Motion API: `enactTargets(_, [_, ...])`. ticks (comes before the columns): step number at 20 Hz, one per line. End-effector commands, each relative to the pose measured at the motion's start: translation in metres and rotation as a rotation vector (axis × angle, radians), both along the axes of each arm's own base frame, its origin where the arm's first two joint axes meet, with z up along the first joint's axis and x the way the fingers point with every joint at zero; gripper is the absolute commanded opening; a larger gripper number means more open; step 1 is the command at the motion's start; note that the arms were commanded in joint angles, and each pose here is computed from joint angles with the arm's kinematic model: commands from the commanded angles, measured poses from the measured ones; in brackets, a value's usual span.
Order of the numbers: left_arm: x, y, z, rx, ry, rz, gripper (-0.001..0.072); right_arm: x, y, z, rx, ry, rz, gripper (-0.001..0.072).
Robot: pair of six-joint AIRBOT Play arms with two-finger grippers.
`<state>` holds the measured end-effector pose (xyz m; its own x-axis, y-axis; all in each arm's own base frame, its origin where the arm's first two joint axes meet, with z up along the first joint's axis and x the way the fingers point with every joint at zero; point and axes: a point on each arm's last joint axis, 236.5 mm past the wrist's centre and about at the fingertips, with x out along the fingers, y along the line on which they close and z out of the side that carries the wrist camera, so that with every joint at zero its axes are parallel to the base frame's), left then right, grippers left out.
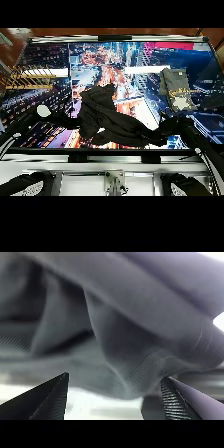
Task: Fold the shirts.
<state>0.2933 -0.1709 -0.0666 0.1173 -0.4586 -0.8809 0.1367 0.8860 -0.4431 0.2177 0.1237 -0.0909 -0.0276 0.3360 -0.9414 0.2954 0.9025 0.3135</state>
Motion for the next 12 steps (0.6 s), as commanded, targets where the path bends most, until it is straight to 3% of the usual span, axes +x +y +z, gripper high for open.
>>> enactTargets(1, [0.001,-0.005,0.005,-0.025,-0.006,0.007,0.0028,0.013,0.001,-0.009,-0.002,-0.014,-0.083,0.0664])
enactTargets(2, [0.002,-0.006,0.006,-0.031,-0.008,0.011,0.0028,0.01,0.002,-0.016,0.0,0.018,-0.087,0.0518])
enactTargets(4, [0.002,-0.006,0.006,-0.03,-0.008,0.011,0.0028,0.006,0.005,-0.025,0.006,0.063,-0.098,0.0108])
enactTargets(5, [0.002,-0.006,0.006,-0.031,-0.009,0.011,0.0028,0.006,0.005,-0.025,0.009,0.066,-0.098,0.0068])
enactTargets(9, [0.021,-0.005,0.045,-0.036,-0.15,-0.029,0.0027,0.033,0.0,0.017,-0.014,-0.101,0.033,0.0067])
enactTargets(12, [0.067,0.009,0.146,-0.053,-0.425,0.01,0.0027,0.088,-0.012,0.122,-0.086,-0.464,0.176,0.0067])
